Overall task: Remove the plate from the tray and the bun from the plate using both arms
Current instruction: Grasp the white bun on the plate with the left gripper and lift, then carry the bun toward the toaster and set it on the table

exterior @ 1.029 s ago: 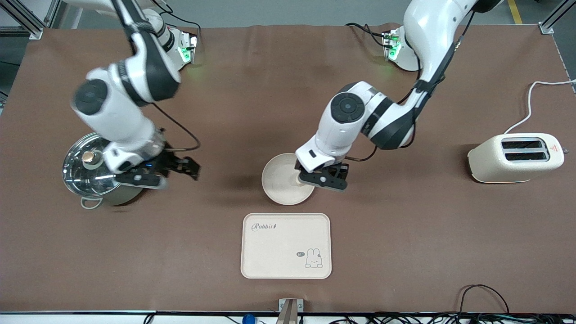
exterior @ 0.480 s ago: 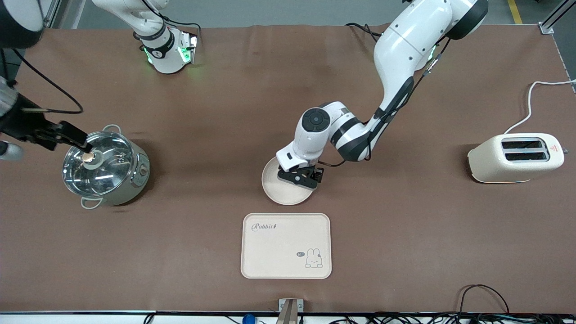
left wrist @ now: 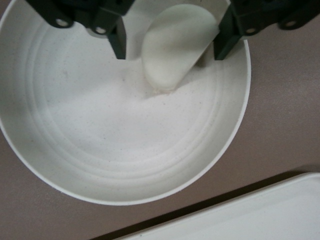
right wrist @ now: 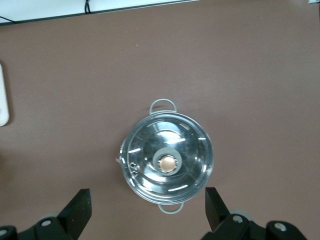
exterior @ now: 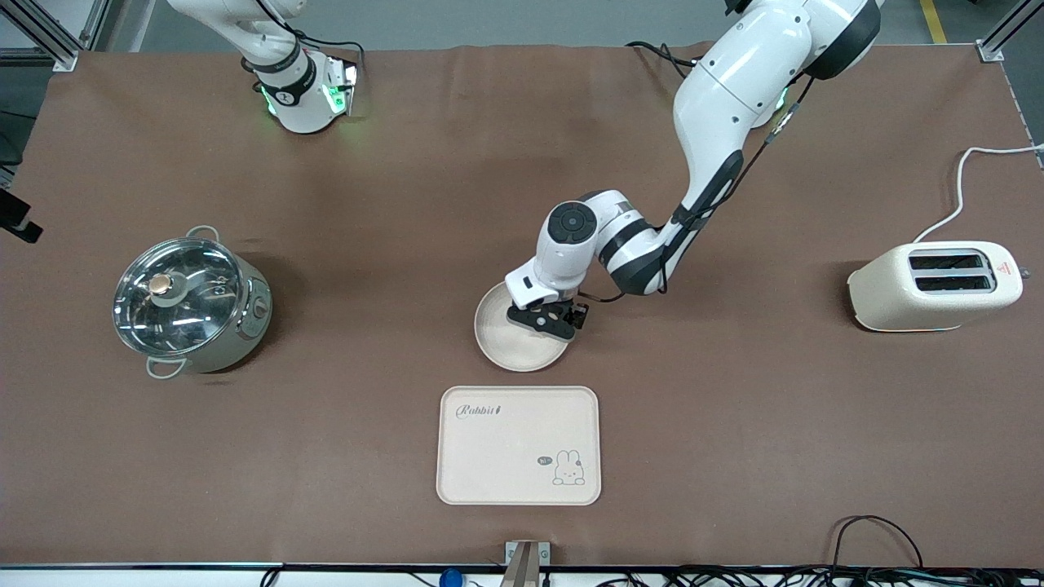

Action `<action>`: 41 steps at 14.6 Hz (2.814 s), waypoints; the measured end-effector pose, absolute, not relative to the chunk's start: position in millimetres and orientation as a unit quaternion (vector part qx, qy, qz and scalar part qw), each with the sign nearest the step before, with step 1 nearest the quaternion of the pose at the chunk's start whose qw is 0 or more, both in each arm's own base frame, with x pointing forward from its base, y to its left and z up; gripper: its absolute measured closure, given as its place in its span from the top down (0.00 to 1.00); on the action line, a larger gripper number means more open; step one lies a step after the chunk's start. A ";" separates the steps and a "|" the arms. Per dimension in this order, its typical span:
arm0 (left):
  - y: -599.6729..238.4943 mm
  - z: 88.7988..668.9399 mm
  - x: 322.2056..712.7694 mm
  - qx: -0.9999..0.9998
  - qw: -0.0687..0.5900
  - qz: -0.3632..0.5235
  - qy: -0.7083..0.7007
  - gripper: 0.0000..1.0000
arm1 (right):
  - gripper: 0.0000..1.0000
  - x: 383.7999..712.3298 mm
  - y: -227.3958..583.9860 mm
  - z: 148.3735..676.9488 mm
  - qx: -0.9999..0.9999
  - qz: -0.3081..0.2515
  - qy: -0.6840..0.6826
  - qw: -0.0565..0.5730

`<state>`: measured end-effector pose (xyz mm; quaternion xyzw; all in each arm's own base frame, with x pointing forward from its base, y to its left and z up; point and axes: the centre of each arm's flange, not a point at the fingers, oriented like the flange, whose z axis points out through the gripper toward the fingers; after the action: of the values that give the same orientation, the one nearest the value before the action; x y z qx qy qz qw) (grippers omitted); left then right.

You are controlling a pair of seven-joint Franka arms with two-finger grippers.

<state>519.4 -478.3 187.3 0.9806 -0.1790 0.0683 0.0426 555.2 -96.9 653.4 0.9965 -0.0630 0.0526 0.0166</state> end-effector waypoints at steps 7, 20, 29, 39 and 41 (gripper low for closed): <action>-460.6 211.6 537.8 0.984 0.023 0.067 -0.165 0.13 | 1.00 551.5 -55.6 640.1 0.998 0.002 -0.065 0.012; -122.3 251.0 656.1 0.987 0.069 -0.022 -0.142 0.12 | 1.00 552.0 -38.5 631.7 0.999 -0.011 -0.052 0.011; -121.2 231.5 666.0 0.987 0.090 -0.004 -0.132 0.98 | 1.00 552.2 -38.5 629.2 0.998 -0.014 -0.052 0.011; -110.9 341.1 689.1 0.987 0.039 0.055 -0.144 1.00 | 1.00 548.3 -33.2 626.7 0.998 -0.031 -0.048 0.011; -115.4 405.6 686.4 0.988 0.019 0.045 -0.147 1.00 | 1.00 547.7 -26.3 627.3 0.999 -0.033 -0.042 0.011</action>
<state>686.4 -115.4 405.6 0.9879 -0.1474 0.0447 0.0190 547.7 -26.3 627.3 0.9985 -0.0420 -0.0326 0.0110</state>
